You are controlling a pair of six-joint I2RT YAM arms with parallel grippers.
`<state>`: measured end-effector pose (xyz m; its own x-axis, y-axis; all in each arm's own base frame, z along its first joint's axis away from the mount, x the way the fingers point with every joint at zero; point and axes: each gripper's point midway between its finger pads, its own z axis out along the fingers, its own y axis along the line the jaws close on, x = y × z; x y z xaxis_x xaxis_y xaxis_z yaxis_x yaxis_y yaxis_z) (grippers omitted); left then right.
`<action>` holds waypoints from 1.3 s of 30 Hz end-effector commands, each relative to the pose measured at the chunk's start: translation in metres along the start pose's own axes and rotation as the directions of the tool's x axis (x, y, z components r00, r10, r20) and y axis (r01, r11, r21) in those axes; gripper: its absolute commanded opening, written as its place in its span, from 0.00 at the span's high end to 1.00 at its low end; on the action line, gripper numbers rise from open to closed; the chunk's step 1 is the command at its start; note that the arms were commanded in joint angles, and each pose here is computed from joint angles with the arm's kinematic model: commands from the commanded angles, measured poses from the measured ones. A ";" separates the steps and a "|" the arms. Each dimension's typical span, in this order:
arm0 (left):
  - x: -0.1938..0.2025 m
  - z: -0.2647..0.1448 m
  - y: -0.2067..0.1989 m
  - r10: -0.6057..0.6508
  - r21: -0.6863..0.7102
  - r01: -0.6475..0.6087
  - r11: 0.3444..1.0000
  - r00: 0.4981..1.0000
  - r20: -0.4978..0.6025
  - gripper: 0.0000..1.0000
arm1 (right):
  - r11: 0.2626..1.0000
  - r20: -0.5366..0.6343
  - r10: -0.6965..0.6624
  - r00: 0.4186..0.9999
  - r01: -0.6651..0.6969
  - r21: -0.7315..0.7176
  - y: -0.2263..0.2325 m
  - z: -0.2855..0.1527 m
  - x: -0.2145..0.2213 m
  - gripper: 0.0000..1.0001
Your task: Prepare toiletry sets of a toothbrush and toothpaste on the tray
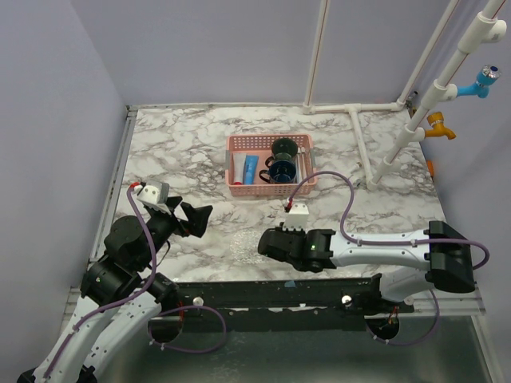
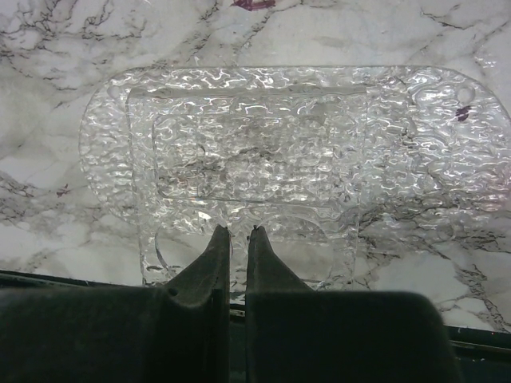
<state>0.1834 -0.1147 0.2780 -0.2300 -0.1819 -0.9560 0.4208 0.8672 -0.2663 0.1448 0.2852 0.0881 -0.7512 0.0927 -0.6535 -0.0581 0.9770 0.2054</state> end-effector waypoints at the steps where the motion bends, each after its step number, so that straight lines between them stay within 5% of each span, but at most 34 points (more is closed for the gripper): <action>1: 0.001 -0.001 0.002 0.003 -0.009 -0.003 1.000 1.000 -0.007 0.01 | 0.999 0.002 0.003 1.000 -0.003 0.044 -0.009 -0.005 0.002 0.99; 39: 0.003 0.000 0.002 0.004 -0.010 -0.004 1.000 1.000 -0.014 0.01 | 0.998 0.046 -0.017 0.999 0.014 0.067 -0.003 -0.003 -0.008 0.74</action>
<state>0.1839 -0.1150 0.2773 -0.2327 -0.1801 -0.9557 0.4201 0.8677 -0.2658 0.1443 0.2820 0.0887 -0.7456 0.0958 -0.6594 -0.0283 0.9842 0.1750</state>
